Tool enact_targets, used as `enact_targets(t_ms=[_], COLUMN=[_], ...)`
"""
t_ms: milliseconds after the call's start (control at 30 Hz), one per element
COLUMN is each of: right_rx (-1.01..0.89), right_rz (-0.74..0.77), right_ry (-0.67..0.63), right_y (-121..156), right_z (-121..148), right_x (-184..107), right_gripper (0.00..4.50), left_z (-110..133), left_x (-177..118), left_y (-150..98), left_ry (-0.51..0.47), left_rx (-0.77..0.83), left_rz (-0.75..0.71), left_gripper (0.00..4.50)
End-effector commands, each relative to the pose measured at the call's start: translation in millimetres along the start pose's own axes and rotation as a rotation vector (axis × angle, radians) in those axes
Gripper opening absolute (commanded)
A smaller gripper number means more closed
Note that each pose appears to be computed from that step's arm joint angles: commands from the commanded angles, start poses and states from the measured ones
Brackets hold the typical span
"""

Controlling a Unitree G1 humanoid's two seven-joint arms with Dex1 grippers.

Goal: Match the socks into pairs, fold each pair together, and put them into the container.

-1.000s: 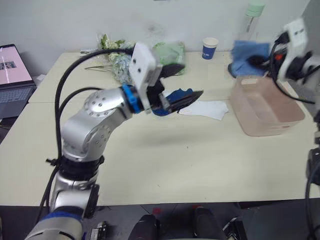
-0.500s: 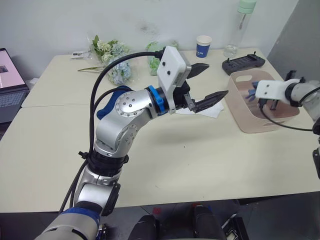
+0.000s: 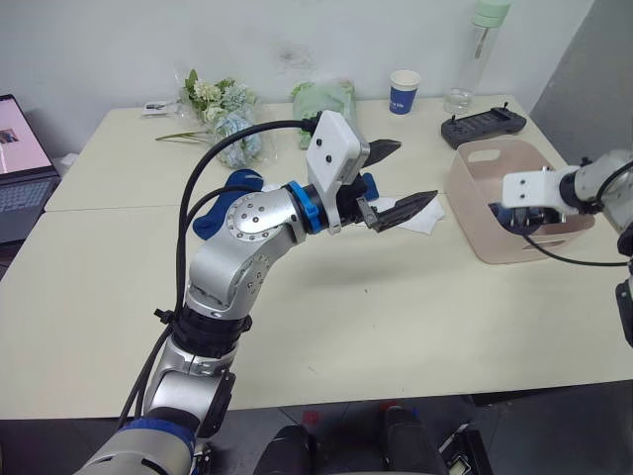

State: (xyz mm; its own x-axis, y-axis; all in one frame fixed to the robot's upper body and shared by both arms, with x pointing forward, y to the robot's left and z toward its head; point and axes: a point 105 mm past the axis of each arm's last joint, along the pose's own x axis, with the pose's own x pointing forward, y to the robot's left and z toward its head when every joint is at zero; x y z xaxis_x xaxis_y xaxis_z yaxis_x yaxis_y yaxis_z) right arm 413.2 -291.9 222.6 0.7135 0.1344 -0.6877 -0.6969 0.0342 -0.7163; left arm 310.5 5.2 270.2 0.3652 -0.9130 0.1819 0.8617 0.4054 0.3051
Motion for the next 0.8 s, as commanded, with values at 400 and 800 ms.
enact_targets(t_ms=[400,800], right_rx=[0.041,0.122], right_rz=[-0.168,0.015], right_ry=[-0.016,-0.007], right_y=[-60,0], right_z=[12,8], right_x=[-64,13], right_gripper=[4.29,0.38], left_z=[16,19], left_x=[-1,4], left_y=[-1,0], left_ry=[-0.029,-0.025], left_rx=[0.05,0.063], left_rz=[0.008,0.008], left_gripper=[4.5,4.5])
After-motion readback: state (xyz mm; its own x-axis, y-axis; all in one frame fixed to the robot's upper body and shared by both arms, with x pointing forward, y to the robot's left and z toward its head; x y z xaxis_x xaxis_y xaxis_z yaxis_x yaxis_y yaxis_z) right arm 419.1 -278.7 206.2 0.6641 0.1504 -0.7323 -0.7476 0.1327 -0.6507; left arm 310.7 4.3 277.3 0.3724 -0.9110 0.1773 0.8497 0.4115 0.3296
